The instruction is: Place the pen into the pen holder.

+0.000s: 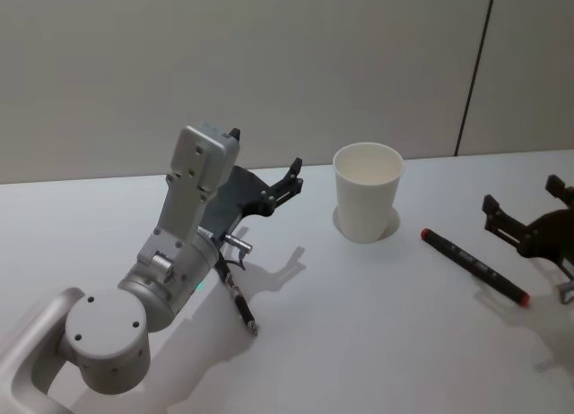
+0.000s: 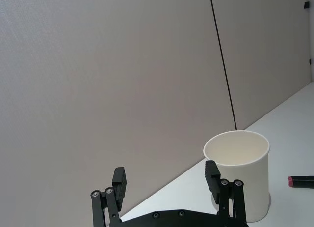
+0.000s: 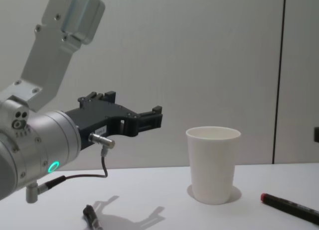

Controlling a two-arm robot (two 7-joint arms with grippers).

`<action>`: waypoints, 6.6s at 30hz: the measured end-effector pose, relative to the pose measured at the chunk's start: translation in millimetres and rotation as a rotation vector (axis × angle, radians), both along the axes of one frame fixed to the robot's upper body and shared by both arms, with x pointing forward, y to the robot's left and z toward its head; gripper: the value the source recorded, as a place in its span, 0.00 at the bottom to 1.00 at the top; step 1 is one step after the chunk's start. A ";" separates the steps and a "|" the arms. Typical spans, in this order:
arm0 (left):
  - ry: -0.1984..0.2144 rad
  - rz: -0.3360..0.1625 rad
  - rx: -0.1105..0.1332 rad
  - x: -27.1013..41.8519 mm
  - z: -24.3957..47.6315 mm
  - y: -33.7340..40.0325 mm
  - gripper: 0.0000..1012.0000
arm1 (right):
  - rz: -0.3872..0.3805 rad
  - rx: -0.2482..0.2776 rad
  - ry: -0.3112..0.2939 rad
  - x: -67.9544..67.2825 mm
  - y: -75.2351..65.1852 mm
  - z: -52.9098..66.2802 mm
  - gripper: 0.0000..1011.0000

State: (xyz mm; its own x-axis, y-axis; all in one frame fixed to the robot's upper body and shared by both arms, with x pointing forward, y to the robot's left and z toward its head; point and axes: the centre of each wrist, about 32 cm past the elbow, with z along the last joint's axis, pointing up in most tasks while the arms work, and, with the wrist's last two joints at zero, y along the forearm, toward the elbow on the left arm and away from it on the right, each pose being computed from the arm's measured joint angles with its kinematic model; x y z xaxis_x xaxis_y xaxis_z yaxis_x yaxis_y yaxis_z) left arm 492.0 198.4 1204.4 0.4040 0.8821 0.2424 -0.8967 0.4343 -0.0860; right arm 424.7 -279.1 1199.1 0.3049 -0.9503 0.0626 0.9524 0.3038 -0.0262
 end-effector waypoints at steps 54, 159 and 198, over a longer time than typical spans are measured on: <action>0.000 0.000 0.000 0.0 0.0 0.0 0.99 | 0.033 -0.190 0.361 42.7 4.9 -1.1 0.99; 0.000 0.000 0.000 0.0 0.0 0.0 0.99 | 0.089 -0.136 0.403 55.3 29.0 -26.7 0.26; 0.000 0.000 0.000 0.0 0.0 0.0 0.99 | 0.071 -0.124 0.067 45.6 22.7 -33.2 0.18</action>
